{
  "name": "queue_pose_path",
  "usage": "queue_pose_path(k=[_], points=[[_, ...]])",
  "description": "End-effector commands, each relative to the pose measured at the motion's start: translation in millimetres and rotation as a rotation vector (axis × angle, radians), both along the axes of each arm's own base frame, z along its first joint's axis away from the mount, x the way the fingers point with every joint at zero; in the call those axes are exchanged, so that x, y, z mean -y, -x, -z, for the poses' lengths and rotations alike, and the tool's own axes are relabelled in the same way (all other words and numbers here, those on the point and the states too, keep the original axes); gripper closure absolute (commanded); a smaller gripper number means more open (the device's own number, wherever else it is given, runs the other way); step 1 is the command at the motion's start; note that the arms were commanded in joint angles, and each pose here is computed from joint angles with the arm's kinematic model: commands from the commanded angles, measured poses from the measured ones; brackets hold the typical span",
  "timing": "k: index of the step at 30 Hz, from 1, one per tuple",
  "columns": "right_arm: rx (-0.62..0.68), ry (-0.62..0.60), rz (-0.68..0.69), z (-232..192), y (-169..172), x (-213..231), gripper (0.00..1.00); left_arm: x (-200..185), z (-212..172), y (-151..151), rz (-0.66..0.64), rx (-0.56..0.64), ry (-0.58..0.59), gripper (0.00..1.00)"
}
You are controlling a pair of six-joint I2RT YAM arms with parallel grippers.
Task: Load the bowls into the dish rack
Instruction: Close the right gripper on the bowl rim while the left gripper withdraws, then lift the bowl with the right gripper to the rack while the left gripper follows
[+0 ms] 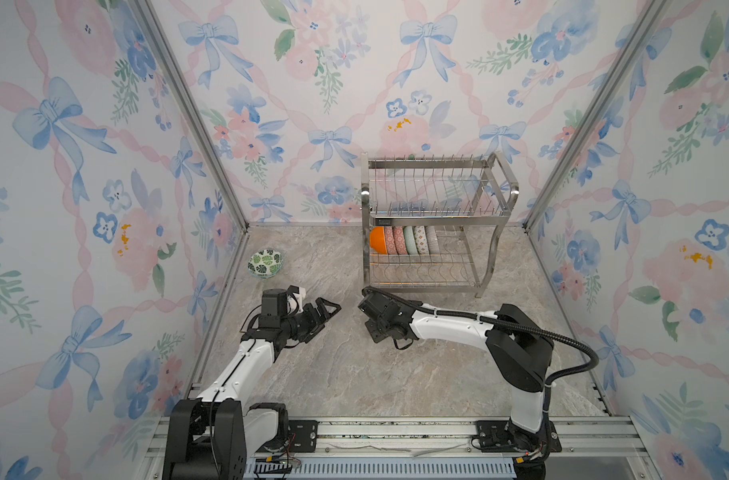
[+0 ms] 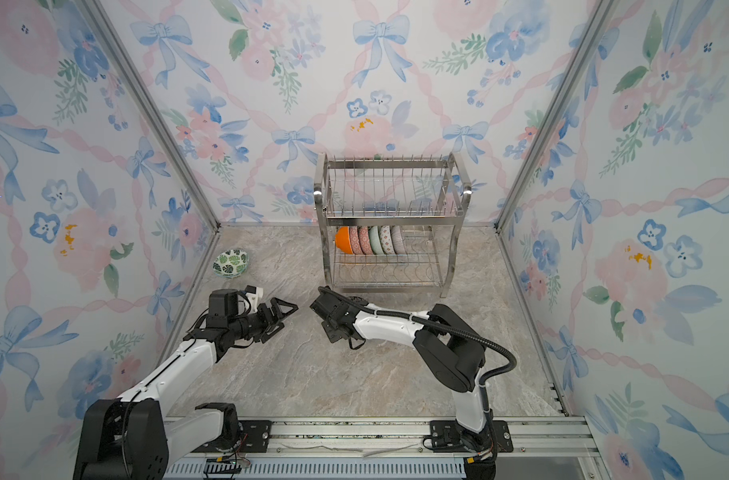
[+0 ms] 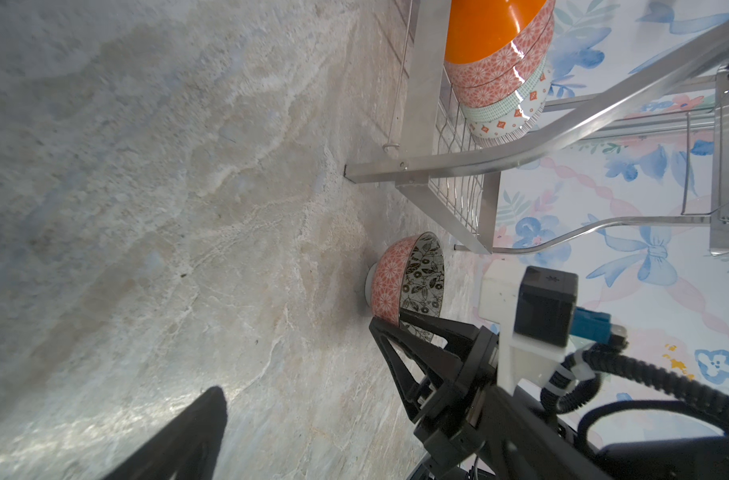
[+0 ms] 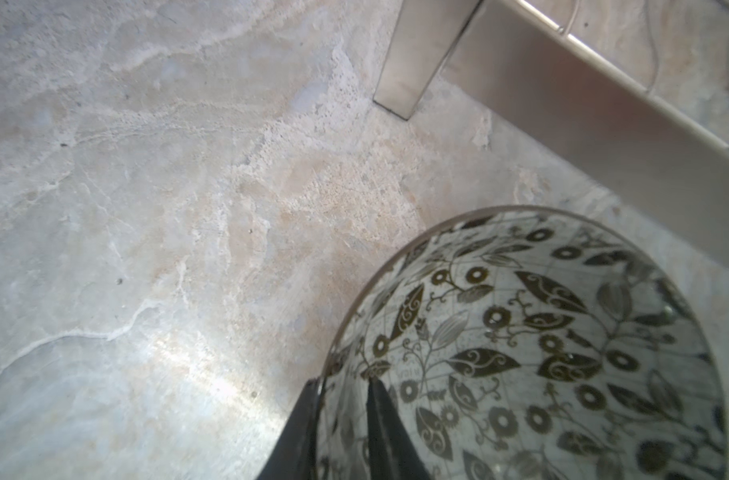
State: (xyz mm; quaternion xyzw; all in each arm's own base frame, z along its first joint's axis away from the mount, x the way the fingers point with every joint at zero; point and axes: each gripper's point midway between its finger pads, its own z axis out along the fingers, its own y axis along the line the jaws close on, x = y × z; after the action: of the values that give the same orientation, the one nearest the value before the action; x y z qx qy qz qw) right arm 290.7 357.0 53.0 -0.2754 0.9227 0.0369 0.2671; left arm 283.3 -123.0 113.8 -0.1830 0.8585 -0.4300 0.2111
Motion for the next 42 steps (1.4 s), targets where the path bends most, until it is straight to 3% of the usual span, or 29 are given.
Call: queue_pose_path(k=[1,6,14,30,42], points=[[-0.008,0.021,-0.022,-6,6,2,0.88,8,-6,-1,0.037,0.030,-0.039,0.02],[0.014,-0.043,0.005,-23,7,20,0.96,21,-7,-1,0.068,0.038,-0.068,0.02],[0.037,-0.186,0.118,-56,0,89,0.99,46,-19,-1,0.130,0.084,-0.102,0.02],[0.106,-0.372,0.673,-104,-33,303,1.00,142,-62,-9,0.270,0.231,-0.092,0.02],[0.184,-0.408,0.921,-128,-90,401,1.00,236,-79,-21,0.379,0.344,-0.098,0.02]])
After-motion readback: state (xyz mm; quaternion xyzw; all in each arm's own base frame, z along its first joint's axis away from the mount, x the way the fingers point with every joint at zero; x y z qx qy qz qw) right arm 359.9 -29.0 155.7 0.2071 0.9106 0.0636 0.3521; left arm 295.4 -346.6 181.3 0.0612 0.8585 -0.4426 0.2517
